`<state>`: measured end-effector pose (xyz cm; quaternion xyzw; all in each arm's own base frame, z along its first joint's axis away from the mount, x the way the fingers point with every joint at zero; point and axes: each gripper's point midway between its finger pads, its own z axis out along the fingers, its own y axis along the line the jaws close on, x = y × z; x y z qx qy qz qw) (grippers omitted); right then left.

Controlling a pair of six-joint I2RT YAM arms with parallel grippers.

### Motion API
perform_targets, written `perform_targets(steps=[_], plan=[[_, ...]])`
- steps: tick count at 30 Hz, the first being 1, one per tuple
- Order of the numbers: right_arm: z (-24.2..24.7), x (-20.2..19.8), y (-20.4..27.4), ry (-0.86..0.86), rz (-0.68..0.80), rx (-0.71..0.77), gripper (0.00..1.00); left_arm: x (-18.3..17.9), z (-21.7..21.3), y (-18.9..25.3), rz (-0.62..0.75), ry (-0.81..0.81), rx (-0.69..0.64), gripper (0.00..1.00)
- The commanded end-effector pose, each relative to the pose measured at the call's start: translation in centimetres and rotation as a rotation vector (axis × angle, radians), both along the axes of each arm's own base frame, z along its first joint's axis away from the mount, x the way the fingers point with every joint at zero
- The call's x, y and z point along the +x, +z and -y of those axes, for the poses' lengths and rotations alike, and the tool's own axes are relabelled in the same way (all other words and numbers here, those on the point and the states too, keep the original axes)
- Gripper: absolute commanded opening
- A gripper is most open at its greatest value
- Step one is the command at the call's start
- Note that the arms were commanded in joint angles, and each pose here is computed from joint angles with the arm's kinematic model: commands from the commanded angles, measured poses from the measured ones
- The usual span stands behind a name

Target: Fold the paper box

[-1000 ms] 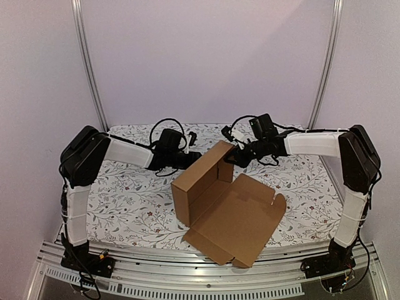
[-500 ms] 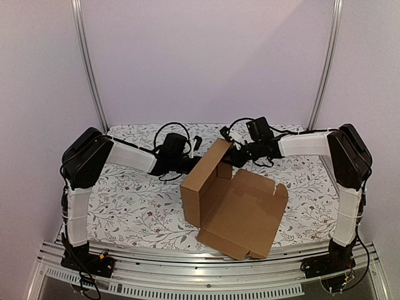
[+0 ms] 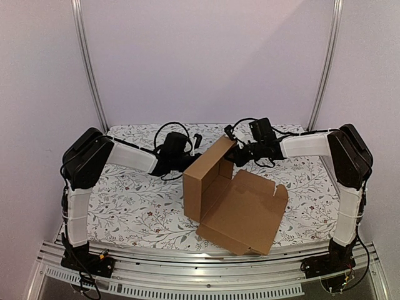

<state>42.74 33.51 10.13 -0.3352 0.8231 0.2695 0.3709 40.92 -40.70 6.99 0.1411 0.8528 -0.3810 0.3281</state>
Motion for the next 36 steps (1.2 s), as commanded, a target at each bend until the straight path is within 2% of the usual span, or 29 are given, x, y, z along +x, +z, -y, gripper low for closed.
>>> perform_targets(steps=[1,5,8,10,19,20,22,23,26,34,36], plan=[[2.1,0.0,-2.9,-0.134,-0.084,-0.076,0.05,-3.8,4.3,1.7,-0.002,-0.141,-0.071,0.55],[2.6,0.5,-2.6,-0.180,-0.079,-0.081,0.06,-4.8,5.3,2.4,-0.041,-0.185,-0.127,0.54],[2.1,0.1,-1.6,-0.171,-0.104,-0.046,0.10,-5.8,6.1,3.1,-0.063,-0.221,-0.189,0.53],[1.9,-0.4,-1.1,-0.151,-0.136,-0.044,0.12,-5.6,5.6,3.5,-0.062,-0.193,-0.210,0.53],[4.9,-3.1,2.4,-0.023,-0.067,-0.239,0.13,-2.7,-4.1,1.9,-0.059,0.083,-0.096,0.57],[5.1,-3.4,2.7,-0.012,-0.067,-0.253,0.15,-2.7,-5.0,1.7,-0.058,0.101,-0.085,0.58],[5.4,-3.9,2.6,0.013,-0.074,-0.281,0.28,-2.9,-6.6,1.1,-0.057,0.132,-0.058,0.58],[5.4,-4.0,2.5,0.019,-0.081,-0.293,0.31,-3.1,-7.2,0.9,-0.055,0.142,-0.048,0.58],[5.7,-4.2,1.3,0.026,-0.109,-0.326,0.35,-3.7,-8.7,0.3,-0.057,0.161,-0.020,0.58],[6.2,-4.0,-1.6,0.026,-0.124,-0.342,0.35,-4.4,-8.0,1.0,-0.045,0.105,-0.049,0.58],[6.5,-3.8,-2.0,0.037,-0.140,-0.272,0.34,-4.0,-7.0,1.2,-0.046,0.079,-0.074,0.58]])
